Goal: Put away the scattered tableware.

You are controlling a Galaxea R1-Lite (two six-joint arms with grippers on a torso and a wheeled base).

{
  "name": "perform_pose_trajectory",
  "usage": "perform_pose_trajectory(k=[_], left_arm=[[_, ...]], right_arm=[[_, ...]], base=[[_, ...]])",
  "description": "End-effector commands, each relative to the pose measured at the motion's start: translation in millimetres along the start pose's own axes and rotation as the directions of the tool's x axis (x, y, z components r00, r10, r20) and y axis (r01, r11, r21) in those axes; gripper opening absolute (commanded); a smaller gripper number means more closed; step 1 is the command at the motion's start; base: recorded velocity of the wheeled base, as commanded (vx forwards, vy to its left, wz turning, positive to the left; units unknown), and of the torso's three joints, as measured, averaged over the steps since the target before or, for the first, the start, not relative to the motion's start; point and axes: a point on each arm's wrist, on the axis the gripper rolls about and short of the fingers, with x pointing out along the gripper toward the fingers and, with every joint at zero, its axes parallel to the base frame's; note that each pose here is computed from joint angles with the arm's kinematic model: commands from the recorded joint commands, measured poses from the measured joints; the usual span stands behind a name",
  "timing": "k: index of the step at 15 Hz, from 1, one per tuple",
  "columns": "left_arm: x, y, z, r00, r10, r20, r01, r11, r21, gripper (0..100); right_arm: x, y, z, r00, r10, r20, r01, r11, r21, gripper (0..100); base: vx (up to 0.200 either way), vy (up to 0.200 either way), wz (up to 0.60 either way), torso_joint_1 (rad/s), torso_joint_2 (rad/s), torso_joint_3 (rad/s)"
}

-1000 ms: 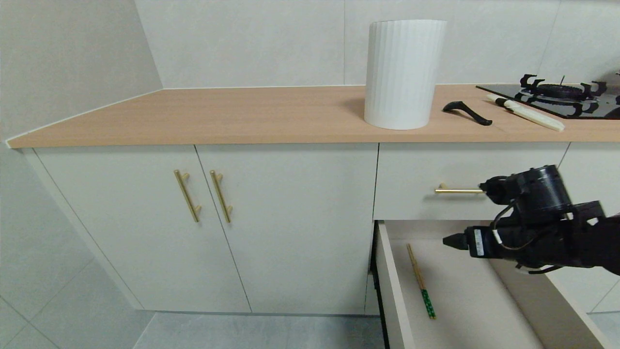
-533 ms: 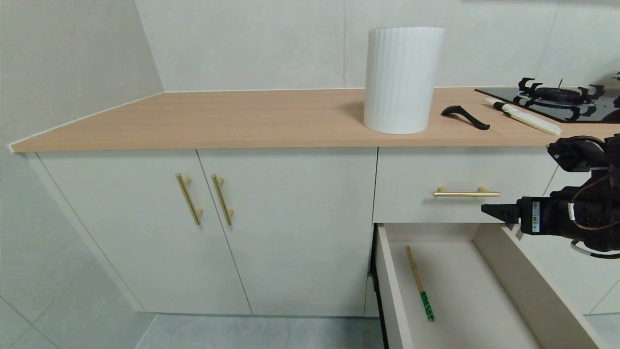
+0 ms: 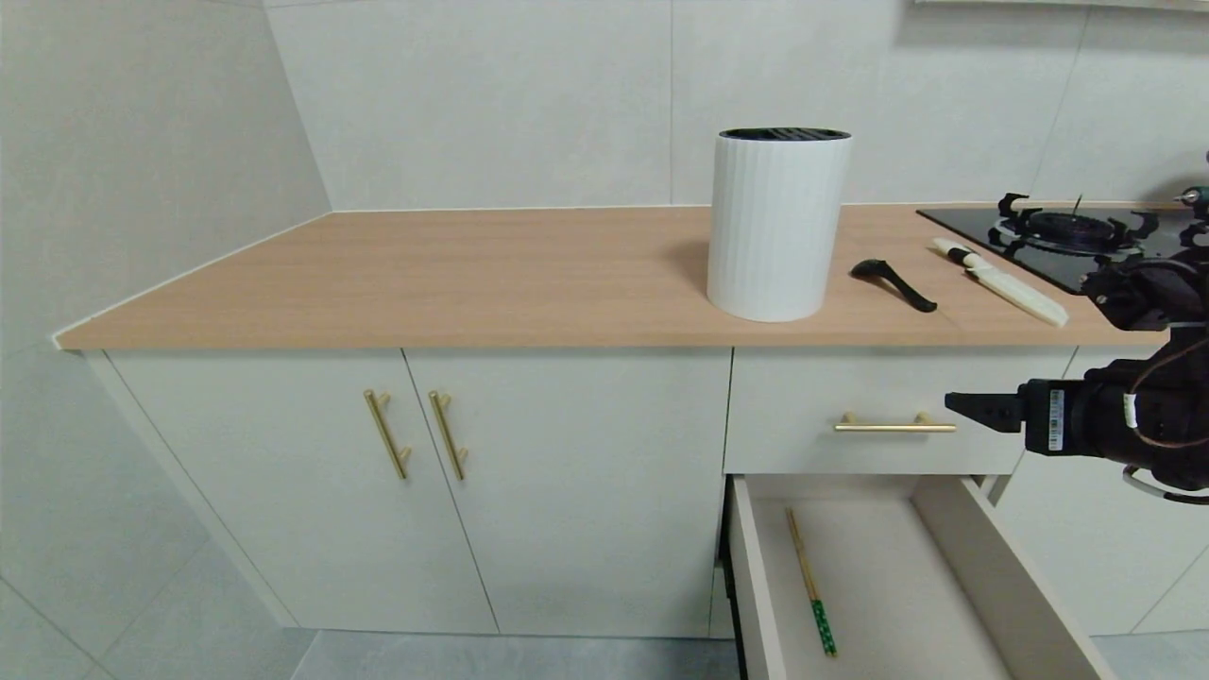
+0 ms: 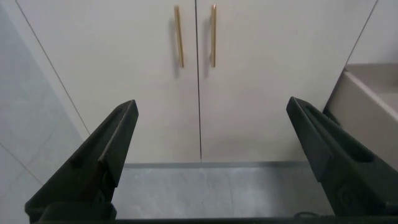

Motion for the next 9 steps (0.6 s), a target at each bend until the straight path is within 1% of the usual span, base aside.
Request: perform_pose_trajectory(k=[1,9], left_arm=[[0.0,0.0,-0.1,1.000,0.000,0.000,0.000,1.000,0.000,100],[0.0,0.0,-0.1,1.000,0.000,0.000,0.000,1.000,0.000,100]], right_arm=[[1.5,0.2,-1.0,1.000,0.001,-0.006,-0.001,1.000,0.000,100],[3.7,0.5,-4.2,1.000,0.007,-0.017,-0.007,1.000,-0.016,100]], base=[[0.000,0.000,0.00,0.168,-0.47,-0.305],[0.000,0.000,0.00,0.185,-0.48,-0.290]])
